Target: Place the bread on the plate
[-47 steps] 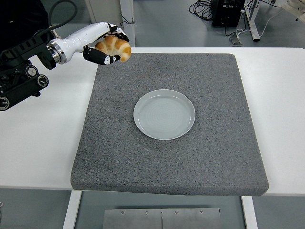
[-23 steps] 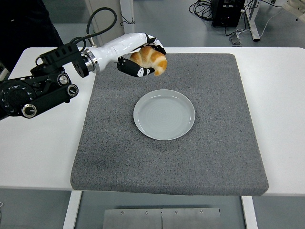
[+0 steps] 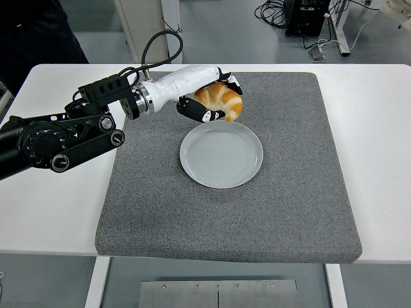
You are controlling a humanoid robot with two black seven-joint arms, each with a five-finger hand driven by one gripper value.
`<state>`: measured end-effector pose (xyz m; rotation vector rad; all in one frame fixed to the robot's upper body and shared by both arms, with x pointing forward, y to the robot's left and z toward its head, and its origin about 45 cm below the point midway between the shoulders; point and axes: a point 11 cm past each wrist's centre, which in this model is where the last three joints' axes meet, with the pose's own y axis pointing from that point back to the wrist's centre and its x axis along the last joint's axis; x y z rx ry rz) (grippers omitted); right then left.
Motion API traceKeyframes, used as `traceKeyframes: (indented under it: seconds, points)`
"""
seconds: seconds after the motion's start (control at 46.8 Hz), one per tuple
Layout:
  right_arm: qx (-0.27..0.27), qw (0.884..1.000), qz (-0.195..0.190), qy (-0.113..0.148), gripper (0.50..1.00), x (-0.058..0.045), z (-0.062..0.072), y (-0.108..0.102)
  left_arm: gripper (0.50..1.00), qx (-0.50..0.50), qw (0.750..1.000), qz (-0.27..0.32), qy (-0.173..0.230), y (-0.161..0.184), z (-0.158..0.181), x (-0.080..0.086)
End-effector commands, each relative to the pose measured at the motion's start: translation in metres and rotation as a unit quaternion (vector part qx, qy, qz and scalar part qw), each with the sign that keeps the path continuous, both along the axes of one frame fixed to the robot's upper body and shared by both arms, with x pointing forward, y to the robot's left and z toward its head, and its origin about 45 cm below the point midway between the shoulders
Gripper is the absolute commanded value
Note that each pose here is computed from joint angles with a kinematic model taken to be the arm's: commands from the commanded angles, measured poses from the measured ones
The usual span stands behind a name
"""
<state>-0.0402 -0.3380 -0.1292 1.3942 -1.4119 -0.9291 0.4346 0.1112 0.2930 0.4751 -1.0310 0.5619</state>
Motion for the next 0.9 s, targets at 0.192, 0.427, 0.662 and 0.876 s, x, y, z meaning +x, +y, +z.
traceKeyframes:
  seconds: [0.192, 0.427, 0.662, 0.876]
  points:
    - [0.0, 1.0, 0.0, 0.0, 1.0, 0.0, 0.0, 0.0, 0.581, 0.004, 1.0, -0.008, 0.009, -0.004, -0.015, -0.007]
    - [-0.001, 1.0, 0.001, 0.0, 1.0, 0.0, 0.0, 0.0, 0.587, 0.015, 1.0, -0.008, -0.001, -0.005, -0.033, -0.013]
    - [0.0, 1.0, 0.001, 0.0, 1.0, 0.0, 0.0, 0.0, 0.59, 0.024, 1.0, -0.008, -0.005, -0.005, -0.047, -0.018]
    - [0.0, 1.0, 0.0, 0.0, 1.0, 0.0, 0.0, 0.0, 0.592, 0.028, 1.0, 0.001, 0.0, 0.0, -0.057, -0.019]
